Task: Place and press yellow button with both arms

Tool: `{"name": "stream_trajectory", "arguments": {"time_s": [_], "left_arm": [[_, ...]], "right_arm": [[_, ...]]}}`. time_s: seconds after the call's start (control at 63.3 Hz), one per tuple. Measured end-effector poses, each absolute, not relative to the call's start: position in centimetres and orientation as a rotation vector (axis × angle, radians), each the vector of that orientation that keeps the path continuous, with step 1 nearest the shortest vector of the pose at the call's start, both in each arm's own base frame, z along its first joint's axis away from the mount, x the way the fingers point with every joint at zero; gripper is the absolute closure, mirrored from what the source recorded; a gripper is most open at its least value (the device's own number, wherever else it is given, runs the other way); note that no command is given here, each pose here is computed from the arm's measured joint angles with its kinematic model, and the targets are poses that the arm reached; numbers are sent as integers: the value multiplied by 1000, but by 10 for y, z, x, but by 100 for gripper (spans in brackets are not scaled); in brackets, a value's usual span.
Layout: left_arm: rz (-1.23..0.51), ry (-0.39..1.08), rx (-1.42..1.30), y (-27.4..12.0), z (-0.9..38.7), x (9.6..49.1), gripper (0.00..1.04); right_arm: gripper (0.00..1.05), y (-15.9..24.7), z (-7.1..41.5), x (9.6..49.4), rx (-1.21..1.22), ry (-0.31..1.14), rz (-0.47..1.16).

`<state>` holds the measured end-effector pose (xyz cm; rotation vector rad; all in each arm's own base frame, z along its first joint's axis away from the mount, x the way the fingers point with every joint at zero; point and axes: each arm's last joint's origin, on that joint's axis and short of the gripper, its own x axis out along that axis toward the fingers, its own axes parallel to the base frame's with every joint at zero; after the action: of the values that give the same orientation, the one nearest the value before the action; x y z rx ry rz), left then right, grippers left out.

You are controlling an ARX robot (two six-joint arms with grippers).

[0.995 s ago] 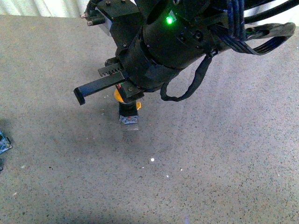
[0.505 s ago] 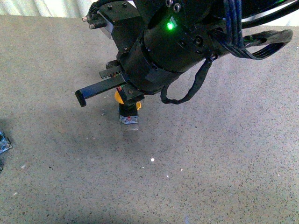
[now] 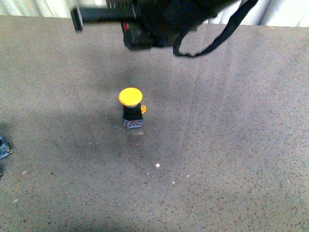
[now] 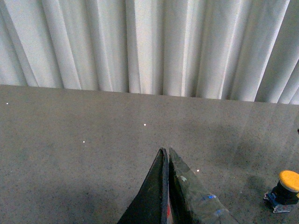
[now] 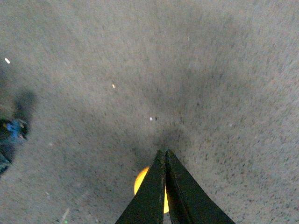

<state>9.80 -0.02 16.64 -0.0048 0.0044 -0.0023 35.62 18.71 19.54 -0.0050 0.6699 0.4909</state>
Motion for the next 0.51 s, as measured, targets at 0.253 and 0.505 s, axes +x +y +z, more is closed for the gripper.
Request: {"name": "stream_trajectory", "arguments": {"time_s": [0.253,0.505], "left_arm": [[-2,4,-5,0,166,98,103],[-2,4,-5,0,166,98,103]], "right_arm": [[79,153,228,334,46,493,450],[48,148,221,332,-6,334,291]]}}
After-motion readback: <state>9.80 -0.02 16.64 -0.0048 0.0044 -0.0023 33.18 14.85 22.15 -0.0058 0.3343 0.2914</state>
